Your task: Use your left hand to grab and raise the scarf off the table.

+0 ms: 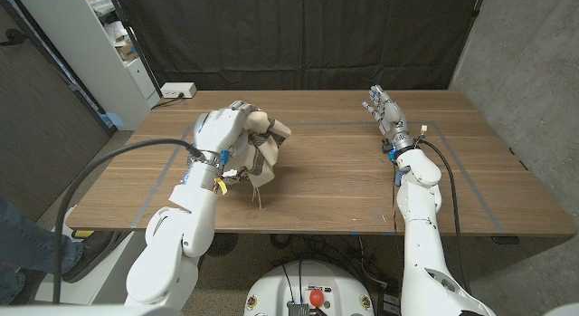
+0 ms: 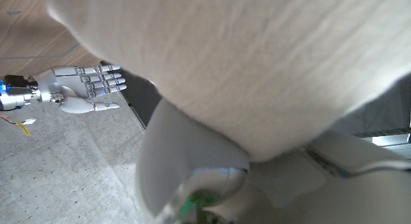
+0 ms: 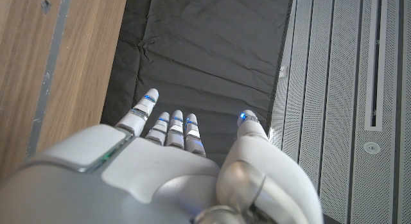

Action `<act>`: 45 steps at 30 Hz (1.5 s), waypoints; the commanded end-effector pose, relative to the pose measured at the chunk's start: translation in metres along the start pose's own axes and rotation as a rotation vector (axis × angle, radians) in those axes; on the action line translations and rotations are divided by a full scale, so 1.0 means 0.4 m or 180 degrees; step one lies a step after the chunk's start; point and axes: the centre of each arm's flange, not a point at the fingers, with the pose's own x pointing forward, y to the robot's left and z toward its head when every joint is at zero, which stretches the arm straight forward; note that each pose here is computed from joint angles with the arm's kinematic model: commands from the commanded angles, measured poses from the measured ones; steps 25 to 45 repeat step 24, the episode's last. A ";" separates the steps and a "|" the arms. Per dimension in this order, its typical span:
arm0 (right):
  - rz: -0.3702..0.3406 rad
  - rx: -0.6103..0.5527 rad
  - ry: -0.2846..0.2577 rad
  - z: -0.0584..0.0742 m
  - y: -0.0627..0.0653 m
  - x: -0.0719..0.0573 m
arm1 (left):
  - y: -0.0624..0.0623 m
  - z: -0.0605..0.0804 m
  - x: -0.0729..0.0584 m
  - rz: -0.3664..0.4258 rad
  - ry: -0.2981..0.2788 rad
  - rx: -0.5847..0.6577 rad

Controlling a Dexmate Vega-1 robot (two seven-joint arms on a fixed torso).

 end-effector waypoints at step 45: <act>0.0024 -0.0017 0.0010 -0.004 0.021 0.017 | 0.055 -0.011 0.016 0.0191 -0.0031 0.0067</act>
